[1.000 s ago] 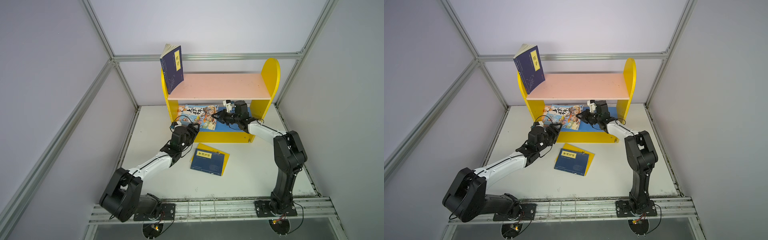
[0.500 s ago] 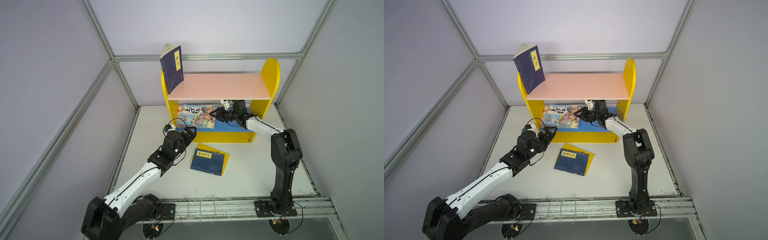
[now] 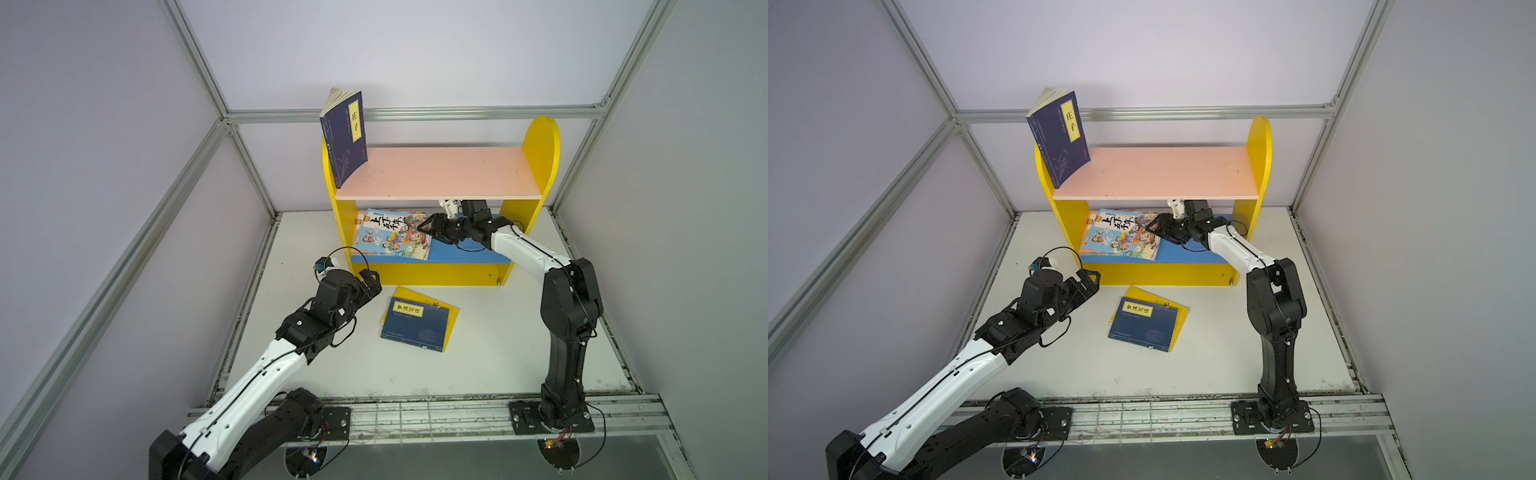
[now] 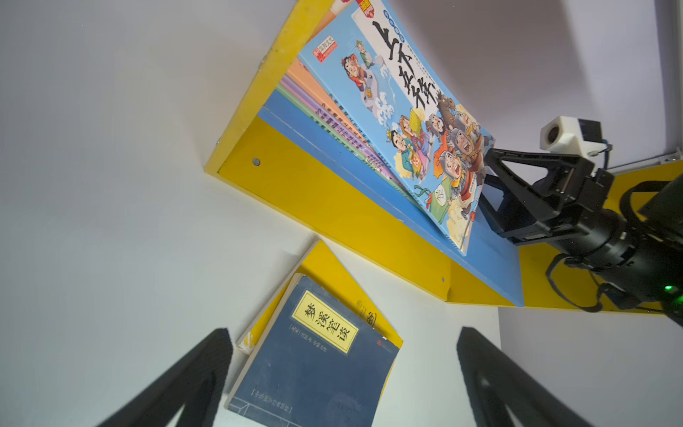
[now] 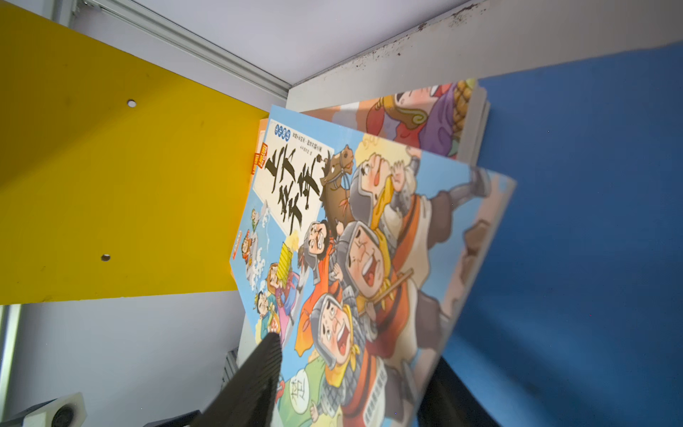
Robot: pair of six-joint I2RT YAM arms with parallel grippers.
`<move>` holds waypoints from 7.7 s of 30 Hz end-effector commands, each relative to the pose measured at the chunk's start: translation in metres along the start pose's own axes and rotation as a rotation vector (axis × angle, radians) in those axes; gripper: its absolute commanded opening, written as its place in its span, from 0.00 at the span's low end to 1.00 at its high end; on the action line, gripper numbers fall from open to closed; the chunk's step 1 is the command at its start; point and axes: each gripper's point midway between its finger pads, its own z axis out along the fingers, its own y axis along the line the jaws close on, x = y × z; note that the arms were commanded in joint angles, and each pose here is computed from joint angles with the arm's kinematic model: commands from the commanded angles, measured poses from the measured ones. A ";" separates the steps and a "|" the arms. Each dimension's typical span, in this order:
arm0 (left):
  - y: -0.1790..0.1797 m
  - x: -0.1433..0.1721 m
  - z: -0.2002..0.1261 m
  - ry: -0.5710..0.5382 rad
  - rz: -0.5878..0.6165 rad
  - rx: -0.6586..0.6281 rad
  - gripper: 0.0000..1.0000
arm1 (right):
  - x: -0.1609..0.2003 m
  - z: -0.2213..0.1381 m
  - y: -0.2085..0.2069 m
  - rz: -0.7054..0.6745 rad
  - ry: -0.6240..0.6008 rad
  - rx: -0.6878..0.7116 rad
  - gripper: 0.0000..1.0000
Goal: Stacking books/files
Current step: Place the book at the bookshelf, then move the book to the bookshelf, then touch the book on the bookshelf.
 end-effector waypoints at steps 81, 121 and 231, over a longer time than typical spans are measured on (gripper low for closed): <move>0.042 -0.004 -0.020 0.029 -0.024 -0.041 0.99 | -0.012 -0.002 -0.010 0.104 -0.216 -0.078 0.56; 0.046 0.002 -0.014 0.048 -0.035 -0.041 1.00 | -0.012 -0.008 -0.008 0.083 -0.228 -0.131 0.57; -0.022 -0.008 0.102 0.458 0.572 -0.143 0.99 | 0.085 -0.123 0.006 -0.184 -0.340 0.124 1.00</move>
